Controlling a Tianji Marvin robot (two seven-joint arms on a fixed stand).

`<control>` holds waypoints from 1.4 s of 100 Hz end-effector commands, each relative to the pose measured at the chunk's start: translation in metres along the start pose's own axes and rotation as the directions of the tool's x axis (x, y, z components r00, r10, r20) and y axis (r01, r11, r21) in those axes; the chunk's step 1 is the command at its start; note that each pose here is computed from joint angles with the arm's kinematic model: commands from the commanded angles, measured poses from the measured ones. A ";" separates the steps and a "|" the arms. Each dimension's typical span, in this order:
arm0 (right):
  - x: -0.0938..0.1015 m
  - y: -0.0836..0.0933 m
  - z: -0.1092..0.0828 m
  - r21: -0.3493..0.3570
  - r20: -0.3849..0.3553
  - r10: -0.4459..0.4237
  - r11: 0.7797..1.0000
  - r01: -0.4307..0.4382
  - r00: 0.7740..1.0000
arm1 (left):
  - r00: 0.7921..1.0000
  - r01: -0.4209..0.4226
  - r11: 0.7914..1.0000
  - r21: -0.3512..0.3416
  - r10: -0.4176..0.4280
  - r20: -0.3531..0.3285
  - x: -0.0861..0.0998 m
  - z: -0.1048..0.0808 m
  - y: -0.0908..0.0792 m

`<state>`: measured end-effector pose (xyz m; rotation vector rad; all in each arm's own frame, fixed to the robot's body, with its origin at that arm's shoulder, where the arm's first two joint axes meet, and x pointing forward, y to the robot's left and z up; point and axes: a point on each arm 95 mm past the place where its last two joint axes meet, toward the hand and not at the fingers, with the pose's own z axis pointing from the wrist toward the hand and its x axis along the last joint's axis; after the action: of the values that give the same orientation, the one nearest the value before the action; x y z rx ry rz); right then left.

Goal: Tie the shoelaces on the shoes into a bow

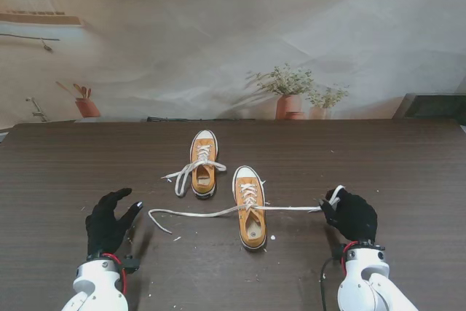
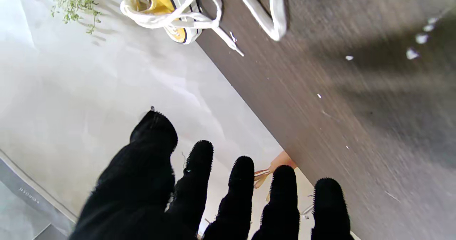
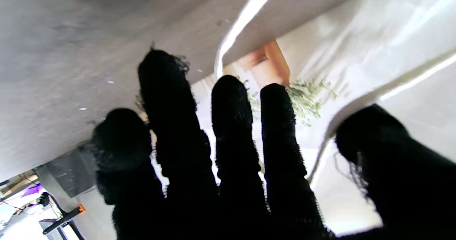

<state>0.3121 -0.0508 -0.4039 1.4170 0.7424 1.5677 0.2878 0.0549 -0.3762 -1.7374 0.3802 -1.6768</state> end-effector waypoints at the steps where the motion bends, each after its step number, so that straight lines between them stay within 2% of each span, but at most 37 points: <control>1: -0.003 0.004 -0.010 0.090 0.009 -0.035 0.995 0.034 0.999 | 1.000 0.000 1.000 -0.016 0.000 -0.014 0.004 -0.004 -0.002; 8: -0.002 0.015 -0.016 0.204 0.017 -0.113 0.973 0.107 0.993 | 1.000 0.001 1.000 -0.015 -0.001 -0.027 0.006 -0.007 -0.004; 19: 0.001 0.030 -0.019 0.355 0.003 -0.216 0.913 0.201 0.976 | 0.998 0.018 0.999 -0.033 -0.020 -0.055 0.012 -0.013 -0.005; 28: 0.003 0.036 -0.017 0.400 -0.023 -0.252 0.885 0.239 0.968 | 0.996 0.010 0.998 -0.069 -0.016 -0.084 0.018 -0.019 -0.005; 40: 0.008 0.043 -0.016 0.460 -0.060 -0.319 0.832 0.310 0.946 | 0.992 -0.022 0.992 -0.122 0.006 -0.126 0.024 -0.027 -0.007; 51: 0.012 0.046 -0.014 0.491 -0.085 -0.351 0.800 0.346 0.932 | 0.988 -0.031 0.986 -0.166 0.005 -0.153 0.030 -0.034 -0.008; 58: 0.014 0.047 -0.014 0.491 -0.095 -0.353 0.796 0.352 0.931 | 0.986 -0.038 0.980 -0.196 0.005 -0.167 0.032 -0.039 -0.009; 62: 0.015 0.047 -0.015 0.484 -0.096 -0.349 0.802 0.350 0.932 | 0.984 -0.046 0.976 -0.213 0.008 -0.177 0.033 -0.041 -0.009; 72: 0.018 0.047 -0.018 0.427 -0.089 -0.342 0.836 0.346 0.935 | 0.973 -0.061 0.967 -0.248 0.003 -0.230 0.033 -0.045 -0.009; 80: 0.022 0.047 -0.021 0.370 -0.102 -0.318 0.867 0.333 0.942 | 0.947 -0.046 0.961 -0.274 -0.045 -0.317 0.030 -0.043 -0.002; 89: 0.030 0.042 -0.023 0.349 -0.158 -0.282 0.881 0.320 0.946 | 0.931 -0.051 0.950 -0.307 -0.066 -0.359 0.027 -0.041 0.006; 101: 0.040 0.028 -0.018 0.302 -0.277 -0.327 0.863 0.405 0.904 | 0.920 -0.099 0.942 -0.320 -0.036 -0.389 0.025 -0.041 0.015; 112: 0.048 0.012 -0.007 0.275 -0.352 -0.348 0.849 0.452 0.869 | 0.919 -0.086 0.943 -0.322 -0.050 -0.391 0.024 -0.043 0.020; 140: 0.073 -0.025 0.005 0.312 -0.435 -0.356 0.802 0.510 0.827 | 0.909 -0.069 0.950 -0.305 -0.066 -0.411 0.028 -0.048 0.018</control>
<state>0.3213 0.0211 -0.3905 1.1256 1.5767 1.3479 0.2518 0.0147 -0.3724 -1.5775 0.8641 -2.0710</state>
